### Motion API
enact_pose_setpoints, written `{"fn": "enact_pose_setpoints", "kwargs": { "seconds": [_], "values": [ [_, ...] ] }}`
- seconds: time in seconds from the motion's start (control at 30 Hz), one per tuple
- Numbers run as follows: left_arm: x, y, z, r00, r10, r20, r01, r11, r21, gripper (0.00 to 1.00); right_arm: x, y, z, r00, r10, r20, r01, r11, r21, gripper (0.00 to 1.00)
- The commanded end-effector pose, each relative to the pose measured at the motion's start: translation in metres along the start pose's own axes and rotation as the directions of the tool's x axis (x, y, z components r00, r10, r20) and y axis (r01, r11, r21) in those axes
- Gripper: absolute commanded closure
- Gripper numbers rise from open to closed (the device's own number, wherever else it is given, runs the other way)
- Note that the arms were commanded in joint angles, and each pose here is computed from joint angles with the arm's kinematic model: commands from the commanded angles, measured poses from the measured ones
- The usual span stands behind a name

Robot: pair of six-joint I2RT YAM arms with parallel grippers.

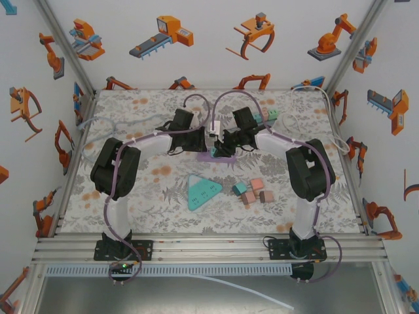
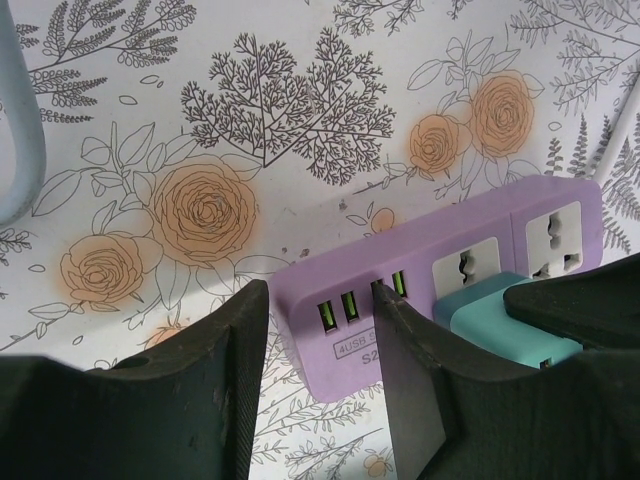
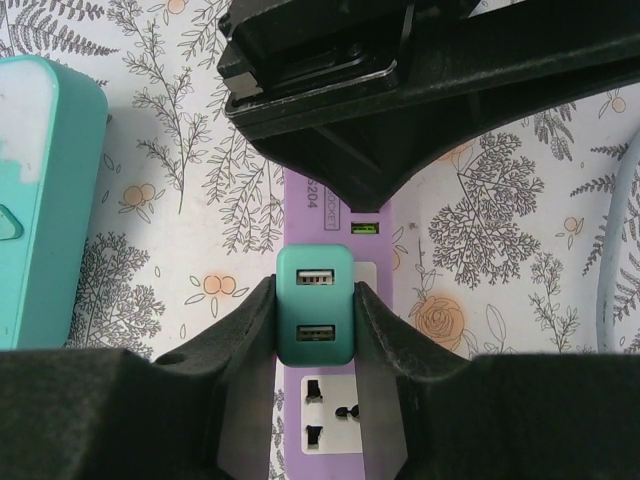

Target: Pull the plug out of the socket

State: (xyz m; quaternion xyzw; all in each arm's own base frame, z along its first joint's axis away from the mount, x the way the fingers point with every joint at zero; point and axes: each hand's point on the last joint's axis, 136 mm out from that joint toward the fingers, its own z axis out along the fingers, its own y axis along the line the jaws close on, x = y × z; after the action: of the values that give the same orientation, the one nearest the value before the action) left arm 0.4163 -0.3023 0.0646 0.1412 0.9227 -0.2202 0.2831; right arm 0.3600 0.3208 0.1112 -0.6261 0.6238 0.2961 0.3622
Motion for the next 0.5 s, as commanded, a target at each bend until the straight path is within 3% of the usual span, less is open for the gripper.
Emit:
{"fn": "enact_pose_setpoints", "kwargs": {
  "seconds": [0.0,0.47],
  "values": [
    [0.081,0.035,0.016,0.965,0.024,-0.26,-0.062,0.988,-0.138,0.54,-0.047,-0.011,-0.012,0.99,-0.092,0.103,0.089,0.996,0.031,0.78],
    [0.085,0.04,0.017,0.96,0.044,-0.275,-0.094,0.981,-0.17,0.54,-0.071,-0.014,-0.028,0.981,-0.134,0.137,0.123,0.989,0.084,0.82]
  ]
}}
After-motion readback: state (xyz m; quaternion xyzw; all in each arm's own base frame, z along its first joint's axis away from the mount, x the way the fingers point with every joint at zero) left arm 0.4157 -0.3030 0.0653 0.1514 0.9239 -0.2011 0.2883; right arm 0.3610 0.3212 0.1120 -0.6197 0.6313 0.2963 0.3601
